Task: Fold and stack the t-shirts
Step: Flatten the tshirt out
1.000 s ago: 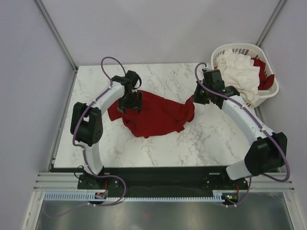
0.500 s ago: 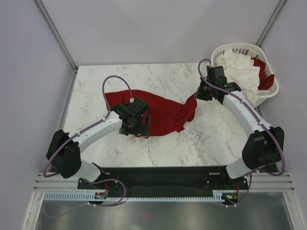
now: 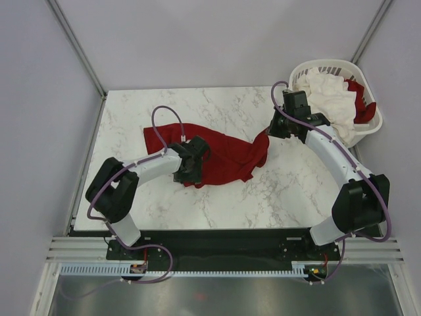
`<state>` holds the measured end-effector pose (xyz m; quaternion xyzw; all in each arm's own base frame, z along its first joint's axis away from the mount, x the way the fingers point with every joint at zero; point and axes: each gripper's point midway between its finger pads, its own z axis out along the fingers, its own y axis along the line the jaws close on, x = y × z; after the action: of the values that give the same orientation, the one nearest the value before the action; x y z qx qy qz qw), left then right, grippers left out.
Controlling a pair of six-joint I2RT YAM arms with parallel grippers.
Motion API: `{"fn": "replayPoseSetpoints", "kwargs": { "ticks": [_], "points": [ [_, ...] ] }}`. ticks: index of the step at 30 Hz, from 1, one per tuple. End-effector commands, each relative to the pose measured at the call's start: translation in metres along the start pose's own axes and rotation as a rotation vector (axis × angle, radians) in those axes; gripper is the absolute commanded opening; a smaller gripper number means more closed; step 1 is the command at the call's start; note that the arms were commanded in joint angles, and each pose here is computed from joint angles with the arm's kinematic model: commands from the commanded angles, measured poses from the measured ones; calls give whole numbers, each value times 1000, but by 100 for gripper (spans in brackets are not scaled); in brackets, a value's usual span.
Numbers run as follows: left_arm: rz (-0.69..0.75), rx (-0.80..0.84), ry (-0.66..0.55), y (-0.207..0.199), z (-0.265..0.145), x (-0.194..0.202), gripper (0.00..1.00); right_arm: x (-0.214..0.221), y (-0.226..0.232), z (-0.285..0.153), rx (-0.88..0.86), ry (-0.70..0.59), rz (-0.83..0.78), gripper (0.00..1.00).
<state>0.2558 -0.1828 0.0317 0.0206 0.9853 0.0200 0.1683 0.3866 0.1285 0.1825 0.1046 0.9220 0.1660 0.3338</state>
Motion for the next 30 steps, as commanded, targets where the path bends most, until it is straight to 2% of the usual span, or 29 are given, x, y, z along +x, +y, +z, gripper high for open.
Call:
{"fn": "replayPoseSetpoints", "kwargs": {
  "ticks": [1, 2, 4, 7, 11, 13, 14, 16, 19, 21, 22, 25, 26, 29, 30],
  "points": [
    [-55, -30, -96, 10, 11, -30, 59, -8, 6, -11, -30, -42, -21, 0],
    [-55, -39, -97, 13, 14, -32, 34, -8, 7, -11, -32, -43, -21, 0],
    [-39, -44, -107, 19, 11, -38, 2, -9, 8, -12, -36, -44, -19, 0],
    [-18, -36, -157, 27, -24, -45, 2, -10, 14, -22, -69, -53, -15, 0],
    [-12, -50, -211, 50, -95, -48, 2, -13, 31, -63, -151, -94, -8, 0],
    [-49, 25, -335, 52, -148, -65, 2, -16, 32, -84, -162, -129, -13, 0],
    [-68, 60, -392, 53, -168, -72, 2, -15, 32, -106, -167, -158, -19, 0],
    [-82, 24, -369, 86, -209, -42, 2, -19, 32, -132, -168, -210, -29, 0],
    [-111, 98, -460, 99, -254, -35, 2, -18, 38, -182, -221, -276, -35, 0],
    [-78, 183, -492, 95, -273, -30, 2, -12, 43, -215, -272, -318, -42, 0],
    [-53, 276, -523, 89, -293, -24, 2, -12, 52, -235, -328, -347, -65, 0],
    [16, 403, -602, 87, -328, -13, 2, -1, 81, -306, -560, -461, -183, 0],
    [37, 445, -658, 93, -344, -4, 2, 6, 86, -344, -632, -555, -222, 0],
    [63, 566, -778, 100, -387, 12, 3, 15, 85, -401, -698, -706, -256, 0],
    [64, 596, -826, 104, -403, 16, 4, 16, 86, -410, -714, -719, -243, 0]
  ]
}}
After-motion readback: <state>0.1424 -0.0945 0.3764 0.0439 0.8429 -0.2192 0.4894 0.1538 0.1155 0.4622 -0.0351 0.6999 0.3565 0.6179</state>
